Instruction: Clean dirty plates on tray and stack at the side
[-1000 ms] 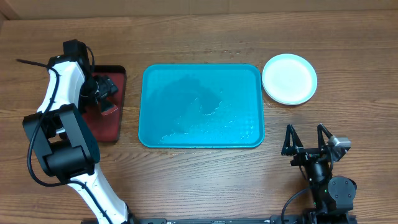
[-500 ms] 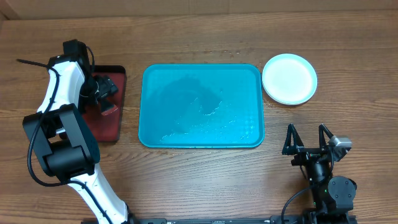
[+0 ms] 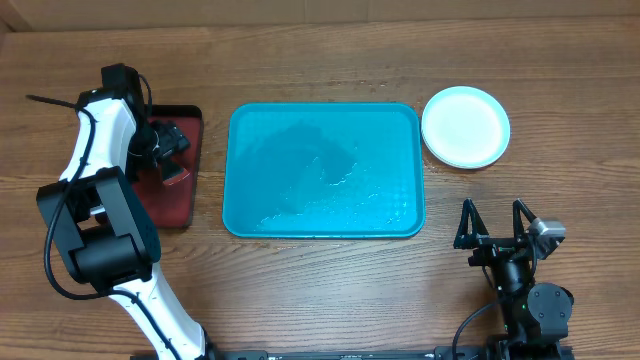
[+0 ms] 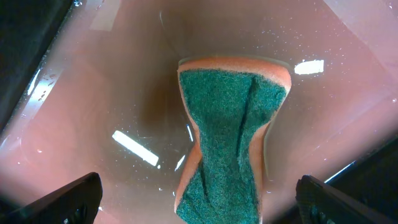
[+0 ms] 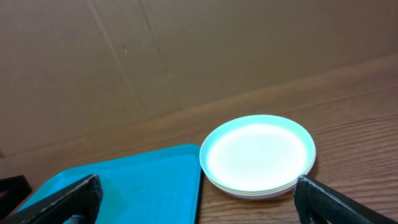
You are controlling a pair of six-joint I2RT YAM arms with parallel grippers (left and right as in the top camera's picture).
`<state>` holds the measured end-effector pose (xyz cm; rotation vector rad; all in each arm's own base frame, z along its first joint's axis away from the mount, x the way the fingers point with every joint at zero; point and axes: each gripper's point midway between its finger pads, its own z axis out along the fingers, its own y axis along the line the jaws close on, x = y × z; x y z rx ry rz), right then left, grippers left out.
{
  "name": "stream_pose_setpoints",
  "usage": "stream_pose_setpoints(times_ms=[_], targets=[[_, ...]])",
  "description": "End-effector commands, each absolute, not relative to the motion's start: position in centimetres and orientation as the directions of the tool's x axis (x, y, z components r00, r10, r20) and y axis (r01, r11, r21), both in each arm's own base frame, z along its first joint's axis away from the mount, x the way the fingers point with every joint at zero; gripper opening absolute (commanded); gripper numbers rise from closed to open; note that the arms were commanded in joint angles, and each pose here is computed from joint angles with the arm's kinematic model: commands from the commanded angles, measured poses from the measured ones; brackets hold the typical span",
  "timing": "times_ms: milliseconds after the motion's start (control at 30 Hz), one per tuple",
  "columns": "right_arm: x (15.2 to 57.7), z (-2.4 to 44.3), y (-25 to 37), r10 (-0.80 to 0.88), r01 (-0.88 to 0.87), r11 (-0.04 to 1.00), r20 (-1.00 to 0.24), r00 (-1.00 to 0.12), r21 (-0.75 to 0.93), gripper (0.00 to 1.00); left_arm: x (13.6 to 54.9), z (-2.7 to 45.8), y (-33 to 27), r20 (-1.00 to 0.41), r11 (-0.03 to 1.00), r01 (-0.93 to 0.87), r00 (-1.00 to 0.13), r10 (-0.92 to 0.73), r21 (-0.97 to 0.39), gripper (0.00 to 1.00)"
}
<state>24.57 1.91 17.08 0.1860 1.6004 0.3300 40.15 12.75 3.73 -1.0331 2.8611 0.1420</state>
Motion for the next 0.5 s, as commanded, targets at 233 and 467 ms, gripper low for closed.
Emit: stream_pose_setpoints(times_ms=[233,467], targets=[[24.6,17.0,1.6,0.309,-0.071,0.948,-0.95,-0.046,0.312,1.0,40.7,4.2,13.0,-0.139,0.763,-0.644,-0.761,-0.633,0.05,1.0],[24.6,17.0,1.6,0.309,-0.071,0.947,-0.95,-0.046,0.312,1.0,41.0,4.9,14.4,-0.2,0.752,-0.652,-0.753,-0.626,0.099,1.0]])
